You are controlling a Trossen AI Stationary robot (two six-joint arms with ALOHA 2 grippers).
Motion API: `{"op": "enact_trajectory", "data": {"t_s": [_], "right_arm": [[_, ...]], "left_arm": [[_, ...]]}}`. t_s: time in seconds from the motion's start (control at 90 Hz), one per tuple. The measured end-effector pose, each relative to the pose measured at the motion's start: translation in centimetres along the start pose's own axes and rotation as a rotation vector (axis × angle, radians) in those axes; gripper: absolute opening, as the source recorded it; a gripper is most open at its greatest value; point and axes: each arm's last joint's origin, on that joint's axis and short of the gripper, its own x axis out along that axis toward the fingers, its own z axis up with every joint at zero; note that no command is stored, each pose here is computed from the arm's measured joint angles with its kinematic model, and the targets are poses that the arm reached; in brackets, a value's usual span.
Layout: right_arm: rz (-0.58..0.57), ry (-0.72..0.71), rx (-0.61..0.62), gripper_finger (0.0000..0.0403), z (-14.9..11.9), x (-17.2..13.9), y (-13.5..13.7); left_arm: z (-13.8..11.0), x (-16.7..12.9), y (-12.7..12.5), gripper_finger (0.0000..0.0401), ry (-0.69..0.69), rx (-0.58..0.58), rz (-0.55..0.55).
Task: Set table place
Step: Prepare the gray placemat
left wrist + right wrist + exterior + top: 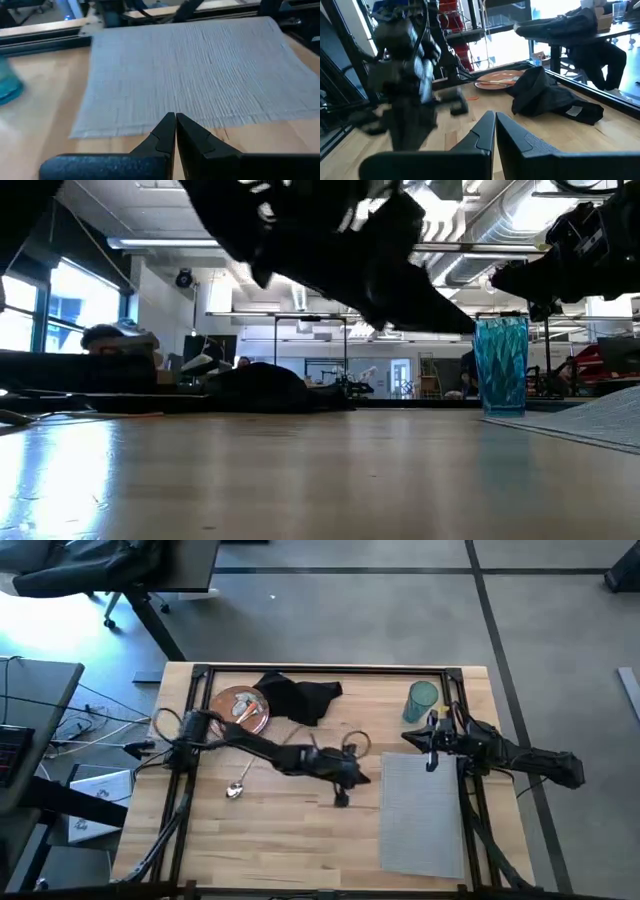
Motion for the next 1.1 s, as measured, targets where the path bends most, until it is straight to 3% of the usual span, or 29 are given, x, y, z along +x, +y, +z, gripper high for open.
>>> {"op": "enact_trajectory", "data": {"t_s": [0.089,0.256,0.356,0.667,0.867,1.1], "right_arm": [[0.000,0.000,0.027,0.0000,0.0,0.0,0.0],[0.005,0.002,0.295,0.0000,0.0,0.0,0.0],[0.006,0.002,0.388,0.0000,0.0,0.0,0.0],[0.005,0.001,0.401,0.0000,0.0,0.0,0.0],[0.058,0.032,0.405,0.0000,-0.1,0.1,0.3],[0.069,0.163,0.331,0.0000,-0.2,0.9,1.0]], "left_arm": [[-0.4,2.0,0.0,0.0000,-0.006,0.001,-0.019],[-1.6,4.9,0.1,0.0000,0.032,0.014,-0.037],[-2.2,6.0,0.2,0.0000,0.073,0.011,-0.040],[-3.5,6.1,0.8,0.0000,0.232,0.000,-0.049],[-2.6,3.7,0.1,0.0000,0.452,0.043,-0.058],[-2.2,-0.3,-0.7,0.0000,0.771,0.093,-0.093]]}}
